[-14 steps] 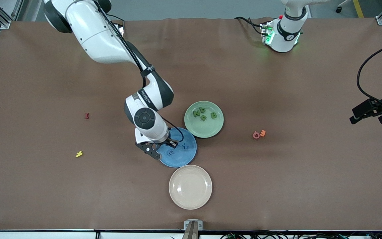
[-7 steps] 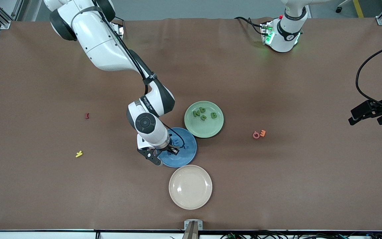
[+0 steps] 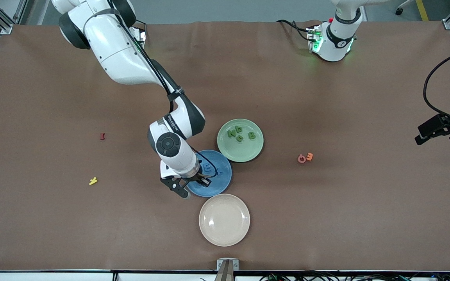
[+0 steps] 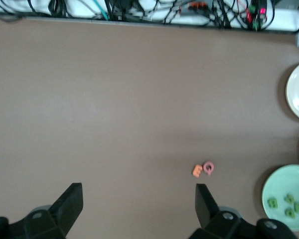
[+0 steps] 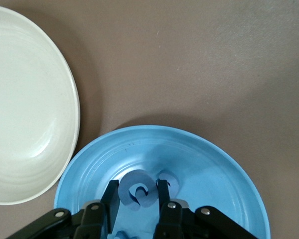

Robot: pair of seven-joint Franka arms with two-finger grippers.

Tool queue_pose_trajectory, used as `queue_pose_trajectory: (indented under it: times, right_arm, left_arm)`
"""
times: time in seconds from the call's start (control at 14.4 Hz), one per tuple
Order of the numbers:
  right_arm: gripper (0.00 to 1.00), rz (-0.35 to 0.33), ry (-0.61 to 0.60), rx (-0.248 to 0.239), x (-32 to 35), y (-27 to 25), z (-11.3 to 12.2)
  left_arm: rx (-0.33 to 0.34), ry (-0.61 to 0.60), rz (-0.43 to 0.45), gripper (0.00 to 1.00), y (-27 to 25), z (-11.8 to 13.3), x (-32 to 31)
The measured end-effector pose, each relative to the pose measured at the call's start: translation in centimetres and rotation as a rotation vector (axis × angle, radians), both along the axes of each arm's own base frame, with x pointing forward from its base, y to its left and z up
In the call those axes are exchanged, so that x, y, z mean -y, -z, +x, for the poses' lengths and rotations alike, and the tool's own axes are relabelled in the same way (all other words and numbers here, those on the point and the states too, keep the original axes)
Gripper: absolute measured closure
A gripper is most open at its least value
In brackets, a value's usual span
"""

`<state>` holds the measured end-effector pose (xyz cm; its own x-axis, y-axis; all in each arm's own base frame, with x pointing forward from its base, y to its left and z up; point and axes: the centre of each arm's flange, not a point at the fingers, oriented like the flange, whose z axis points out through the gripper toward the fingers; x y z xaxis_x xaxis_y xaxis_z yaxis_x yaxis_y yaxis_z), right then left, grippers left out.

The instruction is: Sort letters by color into matching plates

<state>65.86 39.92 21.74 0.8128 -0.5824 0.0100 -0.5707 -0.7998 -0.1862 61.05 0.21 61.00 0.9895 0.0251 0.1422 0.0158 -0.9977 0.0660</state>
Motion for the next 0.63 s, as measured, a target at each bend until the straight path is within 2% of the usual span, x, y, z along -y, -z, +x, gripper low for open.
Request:
queue_pose_trajectory:
  times: [0.07,0.14,0.28,0.49,0.56,0.63]
  right_arm:
    - [0.64,0.001,0.000,0.002,-0.1,0.1,0.0]
    - [0.59,0.003,-0.001,0.004,-0.2,0.1,0.0]
    - [0.39,0.008,-0.004,0.011,-0.4,-0.2,0.0]
    - [0.10,0.010,-0.005,0.014,-0.5,-0.4,0.1]
    - [0.01,0.010,-0.005,0.014,-0.5,-0.4,0.1]
    - [0.00,0.010,-0.005,0.014,-0.5,-0.4,0.1]
  left_arm:
    - [-0.011,0.001,0.001,0.00,-0.1,-0.6,0.1]
    - [-0.015,0.001,0.003,0.00,-0.1,-1.2,0.1]
    - [-0.013,0.001,0.006,0.00,0.2,-2.2,0.3]
    - [0.002,0.000,0.007,0.00,0.2,-2.5,0.3]
    - [0.004,0.000,0.007,0.00,0.2,-2.5,0.3]
    - [0.005,0.000,0.007,0.00,0.2,-2.5,0.3]
